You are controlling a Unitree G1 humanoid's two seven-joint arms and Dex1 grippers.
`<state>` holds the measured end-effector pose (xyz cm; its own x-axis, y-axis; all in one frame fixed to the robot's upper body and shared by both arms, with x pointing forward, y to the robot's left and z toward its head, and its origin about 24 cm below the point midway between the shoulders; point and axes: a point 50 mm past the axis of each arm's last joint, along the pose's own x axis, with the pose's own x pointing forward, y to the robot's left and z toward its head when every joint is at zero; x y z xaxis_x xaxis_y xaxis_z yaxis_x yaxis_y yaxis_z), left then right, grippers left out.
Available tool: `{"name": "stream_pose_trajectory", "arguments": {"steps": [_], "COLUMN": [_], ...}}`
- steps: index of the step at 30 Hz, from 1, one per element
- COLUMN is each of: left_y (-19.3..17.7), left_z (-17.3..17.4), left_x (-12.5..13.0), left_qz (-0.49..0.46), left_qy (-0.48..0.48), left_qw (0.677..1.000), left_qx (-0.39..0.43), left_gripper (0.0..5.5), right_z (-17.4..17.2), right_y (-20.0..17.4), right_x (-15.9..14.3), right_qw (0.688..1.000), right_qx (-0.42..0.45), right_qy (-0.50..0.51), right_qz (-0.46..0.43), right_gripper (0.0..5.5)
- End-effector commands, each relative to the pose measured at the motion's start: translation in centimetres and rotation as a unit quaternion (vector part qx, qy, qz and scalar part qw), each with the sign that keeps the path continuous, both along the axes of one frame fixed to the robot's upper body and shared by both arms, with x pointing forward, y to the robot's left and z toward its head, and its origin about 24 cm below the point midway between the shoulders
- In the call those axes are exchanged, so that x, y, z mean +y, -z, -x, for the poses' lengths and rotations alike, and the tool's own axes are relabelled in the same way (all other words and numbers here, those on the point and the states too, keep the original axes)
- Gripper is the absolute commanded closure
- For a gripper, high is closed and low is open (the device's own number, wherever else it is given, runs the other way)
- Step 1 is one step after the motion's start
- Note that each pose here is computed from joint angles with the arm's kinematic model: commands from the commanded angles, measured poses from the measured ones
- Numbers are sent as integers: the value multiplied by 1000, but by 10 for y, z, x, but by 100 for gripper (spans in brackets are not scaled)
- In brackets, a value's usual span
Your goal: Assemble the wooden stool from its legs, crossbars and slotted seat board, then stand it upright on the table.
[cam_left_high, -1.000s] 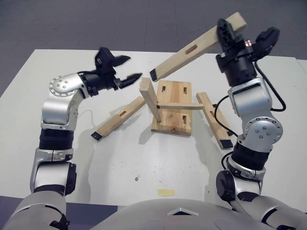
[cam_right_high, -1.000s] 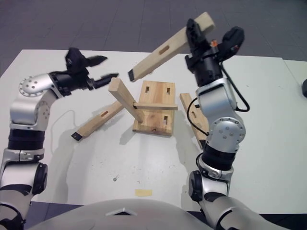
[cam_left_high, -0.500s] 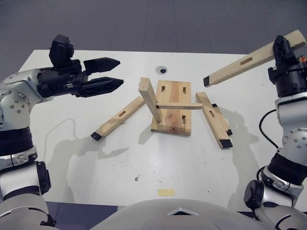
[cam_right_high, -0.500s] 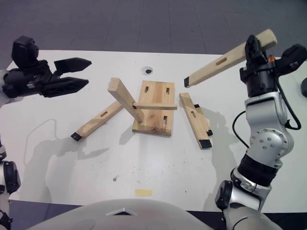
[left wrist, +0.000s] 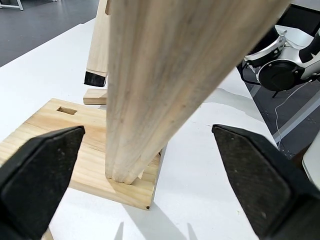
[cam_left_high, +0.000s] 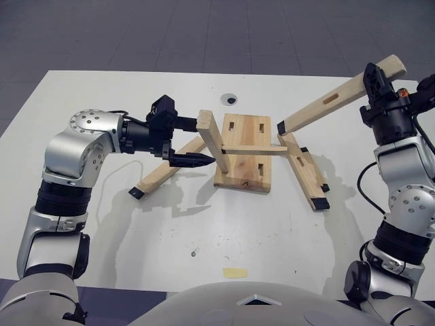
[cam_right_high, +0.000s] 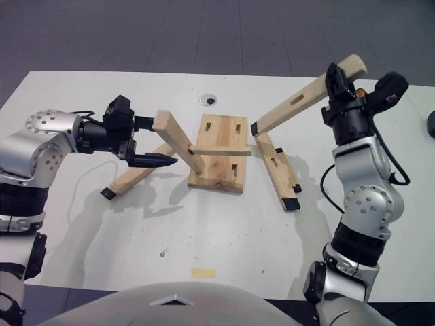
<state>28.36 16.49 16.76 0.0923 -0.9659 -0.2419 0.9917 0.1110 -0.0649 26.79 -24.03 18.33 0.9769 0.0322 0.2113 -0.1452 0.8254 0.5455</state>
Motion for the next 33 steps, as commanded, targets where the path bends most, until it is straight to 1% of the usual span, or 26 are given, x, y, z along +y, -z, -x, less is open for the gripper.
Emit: {"name": "stream_pose_trajectory", "arguments": {"steps": [1, 3, 10, 15, 16, 19, 21, 26, 33], "left_y": [-10, -12, -4, -5, -4, 3, 10, 27, 38], "left_z": [-2, -4, 0, 0, 0, 1, 1, 4, 9], "left_x": [-5, -8, -8, -11, -12, -16, -19, -23, -33], "left_qz": [32, 43, 22, 30, 29, 14, -14, -66, -63], "left_qy": [-3, -9, 0, 3, -1, -22, -52, -94, -143], "left_qw": [999, 999, 1000, 999, 999, 999, 996, 984, 977], "left_qx": [-17, -22, -17, -15, -19, -46, -77, -136, -143], "left_gripper": [156, 193, 310, 320, 320, 323, 327, 336, 336], "right_z": [0, 0, -1, 0, 1, 5, 6, 8, 8], "right_y": [3, 3, 6, 8, 7, 2, -1, -7, -5], "right_x": [2, 4, 9, 9, 8, 9, 12, 23, 36], "right_qw": [1000, 1000, 1000, 1000, 999, 992, 988, 981, 975], "right_qx": [8, 9, 15, 20, 18, -4, -24, -59, -68], "right_qy": [1, -2, -14, -14, -10, 4, 3, -16, -46], "right_qz": [1, 1, -2, 14, 30, 128, 152, 184, 209], "right_gripper": [450, 450, 450, 450, 450, 450, 450, 450, 450]}}
